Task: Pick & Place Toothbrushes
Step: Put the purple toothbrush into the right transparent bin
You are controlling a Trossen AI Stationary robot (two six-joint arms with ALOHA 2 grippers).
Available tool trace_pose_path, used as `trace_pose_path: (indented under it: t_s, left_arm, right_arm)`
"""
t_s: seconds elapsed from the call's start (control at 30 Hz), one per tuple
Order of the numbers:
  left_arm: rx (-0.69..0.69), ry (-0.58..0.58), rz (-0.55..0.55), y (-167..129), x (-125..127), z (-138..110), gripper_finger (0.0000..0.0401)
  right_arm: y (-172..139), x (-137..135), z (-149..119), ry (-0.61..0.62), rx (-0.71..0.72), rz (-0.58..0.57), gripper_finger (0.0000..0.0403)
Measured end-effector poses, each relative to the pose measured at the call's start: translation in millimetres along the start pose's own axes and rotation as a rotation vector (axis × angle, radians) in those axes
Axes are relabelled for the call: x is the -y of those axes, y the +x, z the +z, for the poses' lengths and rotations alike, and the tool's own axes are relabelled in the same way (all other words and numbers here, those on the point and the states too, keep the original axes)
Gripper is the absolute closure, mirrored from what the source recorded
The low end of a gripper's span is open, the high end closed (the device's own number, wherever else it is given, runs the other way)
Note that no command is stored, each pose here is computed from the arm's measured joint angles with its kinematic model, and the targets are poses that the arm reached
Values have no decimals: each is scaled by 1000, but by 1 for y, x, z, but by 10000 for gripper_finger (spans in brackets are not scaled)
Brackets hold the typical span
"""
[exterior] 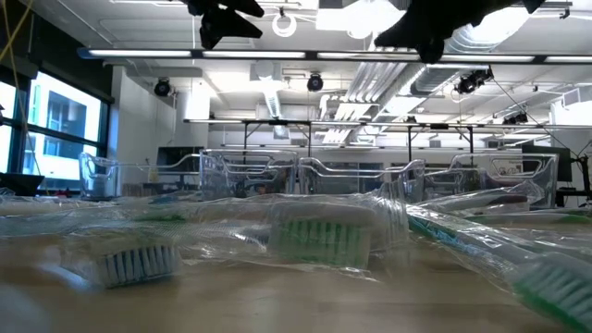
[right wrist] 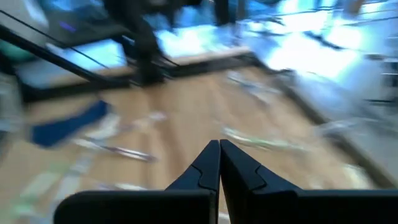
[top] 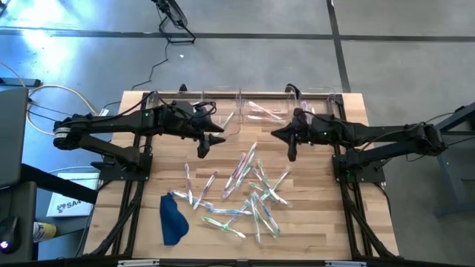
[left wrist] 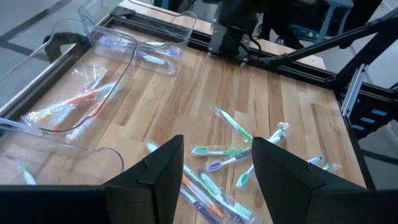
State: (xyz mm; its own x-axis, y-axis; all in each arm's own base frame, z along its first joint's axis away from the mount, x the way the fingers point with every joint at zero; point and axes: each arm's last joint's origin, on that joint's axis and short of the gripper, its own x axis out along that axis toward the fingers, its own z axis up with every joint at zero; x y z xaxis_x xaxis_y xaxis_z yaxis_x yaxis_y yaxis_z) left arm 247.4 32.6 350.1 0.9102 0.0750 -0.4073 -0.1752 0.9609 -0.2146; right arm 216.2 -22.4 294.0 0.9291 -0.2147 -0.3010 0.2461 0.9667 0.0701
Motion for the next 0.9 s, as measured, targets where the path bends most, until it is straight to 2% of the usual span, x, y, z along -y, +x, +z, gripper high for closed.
trace_pose_path:
  t_s: [0.1,0.17,0.3,0.4,0.57,0.7,0.8,0.9]
  left_arm:
    - [-5,-1,1,0,0,-1,217]
    - [-4,-2,1,0,0,0,217]
    - [-6,-74,-3,0,0,0,217]
    - [-36,-181,-33,2,1,-3,217]
    - [-220,-357,-100,1,6,-18,217]
    - [-391,-452,-70,2,18,-36,217]
    - [-476,-491,-67,3,31,-45,217]
    - [-567,-551,-20,1,42,-56,217]
  right_arm:
    - [0,4,-5,-80,-46,-115,399]
    - [0,5,-6,-84,-56,-147,399]
    - [1,3,-2,-27,-12,-103,399]
    - [1,1,2,-6,20,-28,399]
    - [1,-2,2,-1,21,38,399]
    - [1,-1,2,-2,15,37,399]
    - [1,-1,2,-2,15,37,399]
    - [1,-1,2,18,14,37,399]
